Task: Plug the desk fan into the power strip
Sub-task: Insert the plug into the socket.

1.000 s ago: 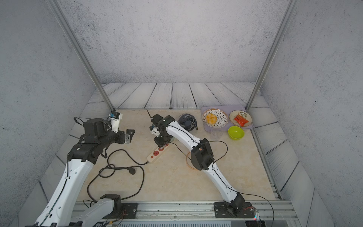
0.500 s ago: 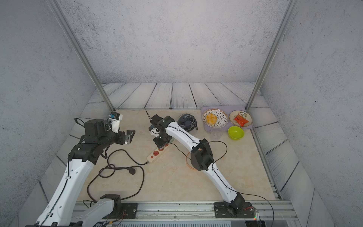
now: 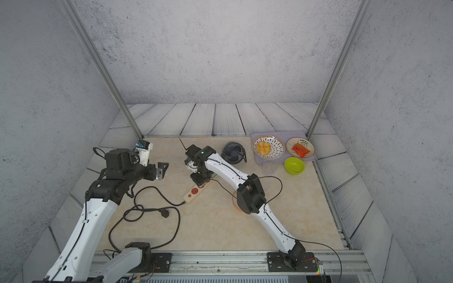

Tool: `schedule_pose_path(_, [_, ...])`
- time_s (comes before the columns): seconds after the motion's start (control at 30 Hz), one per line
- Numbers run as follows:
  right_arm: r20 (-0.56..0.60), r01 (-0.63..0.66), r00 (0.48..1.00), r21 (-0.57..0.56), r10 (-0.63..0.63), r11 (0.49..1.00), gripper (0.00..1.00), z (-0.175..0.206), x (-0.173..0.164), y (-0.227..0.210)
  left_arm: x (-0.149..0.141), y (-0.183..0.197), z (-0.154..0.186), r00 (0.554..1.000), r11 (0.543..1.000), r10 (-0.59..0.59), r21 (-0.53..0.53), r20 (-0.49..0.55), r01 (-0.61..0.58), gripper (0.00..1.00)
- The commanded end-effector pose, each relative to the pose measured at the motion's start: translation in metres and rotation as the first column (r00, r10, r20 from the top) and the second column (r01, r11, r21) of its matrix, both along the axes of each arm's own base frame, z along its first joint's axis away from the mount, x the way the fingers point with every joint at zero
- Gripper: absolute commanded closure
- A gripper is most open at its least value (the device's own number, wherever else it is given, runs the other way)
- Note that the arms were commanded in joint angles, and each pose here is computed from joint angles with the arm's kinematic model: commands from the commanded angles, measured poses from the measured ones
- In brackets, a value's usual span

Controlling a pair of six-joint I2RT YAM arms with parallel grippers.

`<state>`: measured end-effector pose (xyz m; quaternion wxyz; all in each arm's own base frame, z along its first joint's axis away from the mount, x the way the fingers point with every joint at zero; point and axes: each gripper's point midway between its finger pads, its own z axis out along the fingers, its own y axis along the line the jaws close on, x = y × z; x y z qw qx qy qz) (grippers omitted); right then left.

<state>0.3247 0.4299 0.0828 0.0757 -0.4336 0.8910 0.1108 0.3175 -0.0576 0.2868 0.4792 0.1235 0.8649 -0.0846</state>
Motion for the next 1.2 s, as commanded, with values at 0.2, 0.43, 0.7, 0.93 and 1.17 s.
schedule_pose_path(0.2, [-0.176,-0.018,0.984,-0.199,-0.017,0.980,1.00,-0.116,-0.041,-0.015,0.002,0.002,0.001,1.000,1.000,0.013,-0.014,0.012,-0.013,0.01])
schedule_pose_path(0.43, [-0.227,0.005,0.973,-0.151,-0.039,0.989,1.00,-0.107,-0.029,-0.026,0.006,0.005,-0.006,0.999,0.999,0.033,-0.013,0.003,-0.032,0.00])
schedule_pose_path(0.7, [-0.120,0.034,0.992,0.027,-0.031,0.999,0.66,-0.032,-0.009,0.005,0.028,0.024,-0.048,0.990,0.990,0.136,0.050,-0.022,-0.134,0.00])
schedule_pose_path(0.93, [0.031,0.041,0.999,0.075,-0.044,0.996,0.38,0.033,0.006,0.002,0.042,0.029,-0.066,0.990,0.987,0.143,0.071,-0.011,-0.142,0.00])
schedule_pose_path(1.17, [0.117,0.050,0.991,0.154,-0.068,0.987,0.05,0.090,0.009,-0.001,0.053,0.035,-0.072,0.987,0.987,0.157,0.035,0.021,-0.158,0.00])
